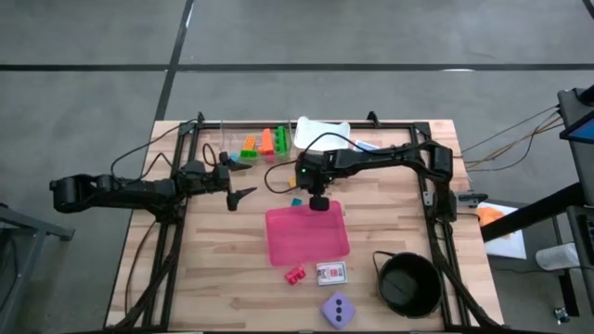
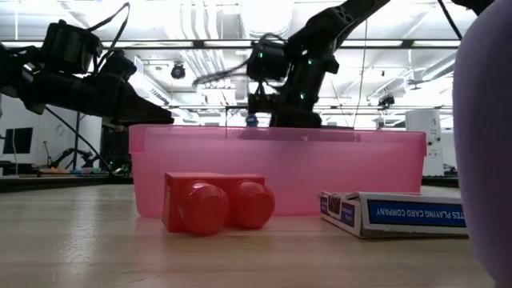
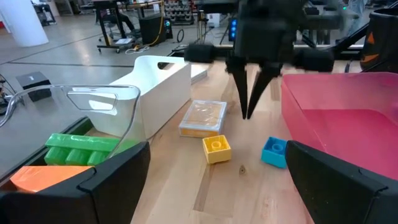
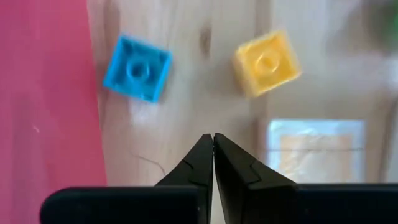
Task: Pick & Place Toys
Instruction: Put the yellow game piece into the transparent bin
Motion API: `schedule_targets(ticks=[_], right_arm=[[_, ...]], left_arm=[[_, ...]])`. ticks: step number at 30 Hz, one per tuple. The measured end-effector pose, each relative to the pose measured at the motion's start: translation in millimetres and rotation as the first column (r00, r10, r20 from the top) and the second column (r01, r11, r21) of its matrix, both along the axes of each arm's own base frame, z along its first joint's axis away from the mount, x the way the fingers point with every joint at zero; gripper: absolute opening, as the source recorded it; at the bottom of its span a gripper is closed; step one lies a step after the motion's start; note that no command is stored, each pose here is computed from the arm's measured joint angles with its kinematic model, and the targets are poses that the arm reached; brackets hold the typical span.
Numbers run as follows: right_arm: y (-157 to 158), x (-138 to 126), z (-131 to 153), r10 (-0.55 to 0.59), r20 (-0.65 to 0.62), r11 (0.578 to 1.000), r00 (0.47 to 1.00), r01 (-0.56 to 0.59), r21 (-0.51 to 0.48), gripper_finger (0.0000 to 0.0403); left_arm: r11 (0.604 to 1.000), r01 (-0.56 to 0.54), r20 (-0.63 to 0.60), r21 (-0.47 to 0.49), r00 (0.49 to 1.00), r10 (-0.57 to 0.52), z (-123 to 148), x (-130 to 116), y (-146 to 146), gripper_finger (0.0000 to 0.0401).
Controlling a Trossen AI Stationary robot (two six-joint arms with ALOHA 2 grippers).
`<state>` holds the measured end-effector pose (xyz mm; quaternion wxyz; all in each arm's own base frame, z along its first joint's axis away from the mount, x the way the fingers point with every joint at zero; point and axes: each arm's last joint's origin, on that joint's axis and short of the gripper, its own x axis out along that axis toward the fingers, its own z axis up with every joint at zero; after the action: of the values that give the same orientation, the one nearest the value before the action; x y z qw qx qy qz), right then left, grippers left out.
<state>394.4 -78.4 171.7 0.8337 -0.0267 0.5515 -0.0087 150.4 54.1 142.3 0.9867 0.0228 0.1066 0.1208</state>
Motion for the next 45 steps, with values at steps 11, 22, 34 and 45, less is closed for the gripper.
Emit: schedule_targets(ticks=[11,22,34,45], right_arm=[[-5.0,16.8,19.7,0.061,0.141,0.997,0.988,-0.052,-0.065,0.008],[-10.5,29.2,8.1,0.141,0.102,0.987,0.985,-0.132,-0.092,0.0266],[-29.6,42.1,-12.3,0.15,0.053,0.985,0.987,-0.144,-0.097,0.0251],[-32.4,43.2,-33.1,0.187,-0.013,0.979,0.982,-0.187,-0.079,0.0224]], left_arm=[[1.0,0.0,0.0,0.0,1.0,0.0,0.0,0.0,0.1,0.0376],[1.0,0.0,0.0,0.0,1.0,0.0,0.0,0.0,0.1,0.0376],[1.0,0.0,0.001,0.001,1.0,0.0,0.2,0.0,0.1,0.0376],[1.0,0.0,0.001,0.001,1.0,0.0,0.1,0.0,0.0,0.0376]])
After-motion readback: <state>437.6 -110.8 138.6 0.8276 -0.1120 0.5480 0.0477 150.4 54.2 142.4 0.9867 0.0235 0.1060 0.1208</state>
